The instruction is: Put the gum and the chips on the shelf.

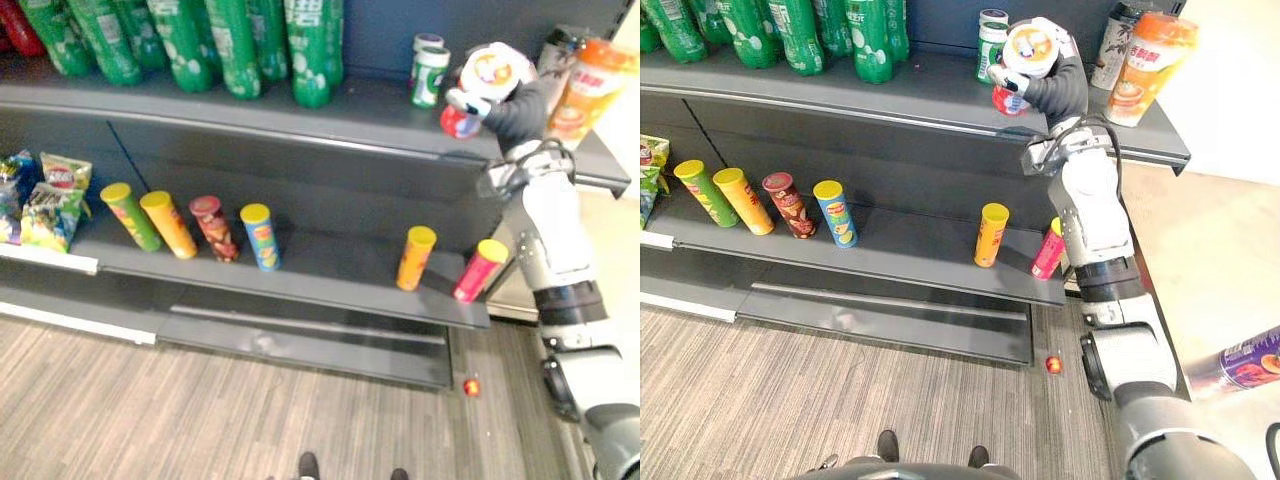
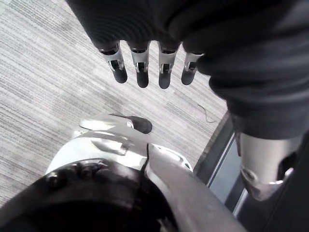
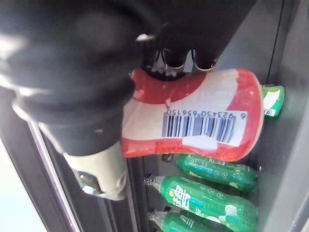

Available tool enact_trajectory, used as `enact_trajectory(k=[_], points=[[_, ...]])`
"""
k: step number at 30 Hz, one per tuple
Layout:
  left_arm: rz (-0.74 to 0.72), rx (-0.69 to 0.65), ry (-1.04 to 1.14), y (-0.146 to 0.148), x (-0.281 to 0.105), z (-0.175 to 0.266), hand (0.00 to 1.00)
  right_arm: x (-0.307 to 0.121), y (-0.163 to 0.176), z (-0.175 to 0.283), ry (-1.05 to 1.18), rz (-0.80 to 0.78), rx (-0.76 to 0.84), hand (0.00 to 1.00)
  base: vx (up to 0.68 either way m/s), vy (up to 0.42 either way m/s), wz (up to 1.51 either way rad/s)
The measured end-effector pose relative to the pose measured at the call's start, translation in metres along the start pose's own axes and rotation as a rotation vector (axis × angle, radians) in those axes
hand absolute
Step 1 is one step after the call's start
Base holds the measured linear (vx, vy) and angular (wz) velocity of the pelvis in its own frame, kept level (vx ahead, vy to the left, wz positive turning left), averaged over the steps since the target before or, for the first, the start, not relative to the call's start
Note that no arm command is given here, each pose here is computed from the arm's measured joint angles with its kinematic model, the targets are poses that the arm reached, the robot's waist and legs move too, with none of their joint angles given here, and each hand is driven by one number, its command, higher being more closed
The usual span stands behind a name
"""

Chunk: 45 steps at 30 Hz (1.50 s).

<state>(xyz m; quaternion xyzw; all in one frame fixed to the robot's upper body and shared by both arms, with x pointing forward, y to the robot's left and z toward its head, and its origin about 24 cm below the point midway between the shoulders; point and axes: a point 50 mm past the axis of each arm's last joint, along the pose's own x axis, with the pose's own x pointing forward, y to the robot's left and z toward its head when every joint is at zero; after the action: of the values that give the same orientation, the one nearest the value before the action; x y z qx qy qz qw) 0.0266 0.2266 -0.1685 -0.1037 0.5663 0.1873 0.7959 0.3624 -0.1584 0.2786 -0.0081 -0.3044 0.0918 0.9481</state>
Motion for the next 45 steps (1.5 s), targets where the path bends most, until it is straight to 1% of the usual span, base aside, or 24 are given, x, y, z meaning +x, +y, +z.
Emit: enact_trajectory(k=[5, 9, 12, 15, 33, 34, 45], points=[[0.0, -0.002, 0.0, 0.0, 0.001, 0.002, 0.0, 0.019, 0.0, -0.002, 0.057, -0.008, 0.019, 1.0, 0.0, 0.0, 0.0], [-0.006, -0.034, -0.03, -0.003, 0.003, 0.013, 0.0, 0.029, -0.003, -0.005, 0.104, -0.026, 0.019, 1.0, 0.02, -0.003, 0.09], [-0.009, -0.035, -0.045, -0.004, 0.004, 0.019, 0.0, 0.03, -0.006, -0.011, 0.144, -0.043, 0.017, 1.0, 0.02, -0.001, 0.01], [-0.011, -0.07, -0.056, -0.005, 0.004, 0.022, 0.0, 0.033, -0.006, -0.012, 0.155, -0.049, 0.02, 1.0, 0.04, 0.0, 0.03], [-0.019, -0.064, -0.086, -0.011, 0.006, 0.032, 0.0, 0.037, -0.021, -0.012, 0.173, -0.122, 0.052, 1.0, 0.02, -0.001, 0.0], [-0.019, -0.064, -0.086, -0.011, 0.006, 0.033, 0.0, 0.037, -0.022, -0.012, 0.172, -0.125, 0.048, 0.0, 0.0, 0.0, 0.0], [-0.016, -0.06, -0.093, -0.012, 0.006, 0.035, 0.0, 0.035, -0.025, -0.015, 0.188, -0.136, 0.021, 0.0, 0.01, 0.0, -0.04]])
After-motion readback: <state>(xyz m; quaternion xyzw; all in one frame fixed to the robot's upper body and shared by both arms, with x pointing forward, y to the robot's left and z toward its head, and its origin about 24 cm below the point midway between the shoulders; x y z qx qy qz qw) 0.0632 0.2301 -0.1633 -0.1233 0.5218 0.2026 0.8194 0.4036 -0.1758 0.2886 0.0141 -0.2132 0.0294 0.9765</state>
